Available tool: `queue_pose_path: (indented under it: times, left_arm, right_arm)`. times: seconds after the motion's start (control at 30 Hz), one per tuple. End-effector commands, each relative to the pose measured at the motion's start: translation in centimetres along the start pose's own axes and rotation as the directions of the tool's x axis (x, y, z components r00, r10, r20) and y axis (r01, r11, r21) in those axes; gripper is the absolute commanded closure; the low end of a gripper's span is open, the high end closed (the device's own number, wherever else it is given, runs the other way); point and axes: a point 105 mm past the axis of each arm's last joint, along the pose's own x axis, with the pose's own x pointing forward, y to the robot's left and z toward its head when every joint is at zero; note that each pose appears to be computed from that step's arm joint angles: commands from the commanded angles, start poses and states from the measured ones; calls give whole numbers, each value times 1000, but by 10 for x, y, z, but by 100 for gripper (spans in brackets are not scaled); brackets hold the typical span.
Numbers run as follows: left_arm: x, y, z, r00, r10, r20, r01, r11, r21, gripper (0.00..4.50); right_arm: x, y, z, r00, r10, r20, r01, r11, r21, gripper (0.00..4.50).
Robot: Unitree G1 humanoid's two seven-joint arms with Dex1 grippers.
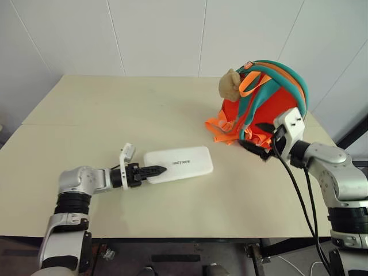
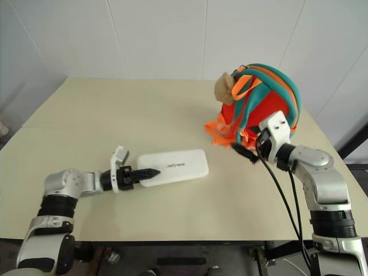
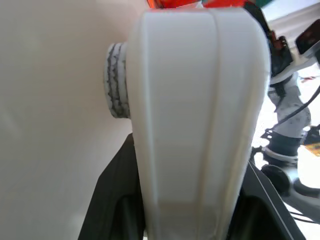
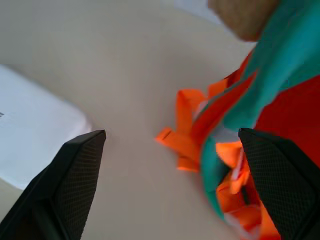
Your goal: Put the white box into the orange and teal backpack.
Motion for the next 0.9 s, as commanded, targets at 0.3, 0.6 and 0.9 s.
queue_pose_path:
  times: [0.3, 0.6, 0.9]
  left_arm:
    - [-19, -12, -8, 998, 13, 65, -18, 996, 82, 317]
    - [-33, -14, -3, 982, 48, 183, -68, 992, 107, 317]
    - [-45, -14, 8, 956, 88, 279, -126, 985, 119, 317]
  right_arm:
    - [73, -3, 15, 992, -104, 67, 103, 994, 18, 0]
    - [100, -3, 16, 976, -126, 178, 129, 992, -2, 166]
    - [81, 44, 65, 840, 238, 488, -290, 957, 32, 447]
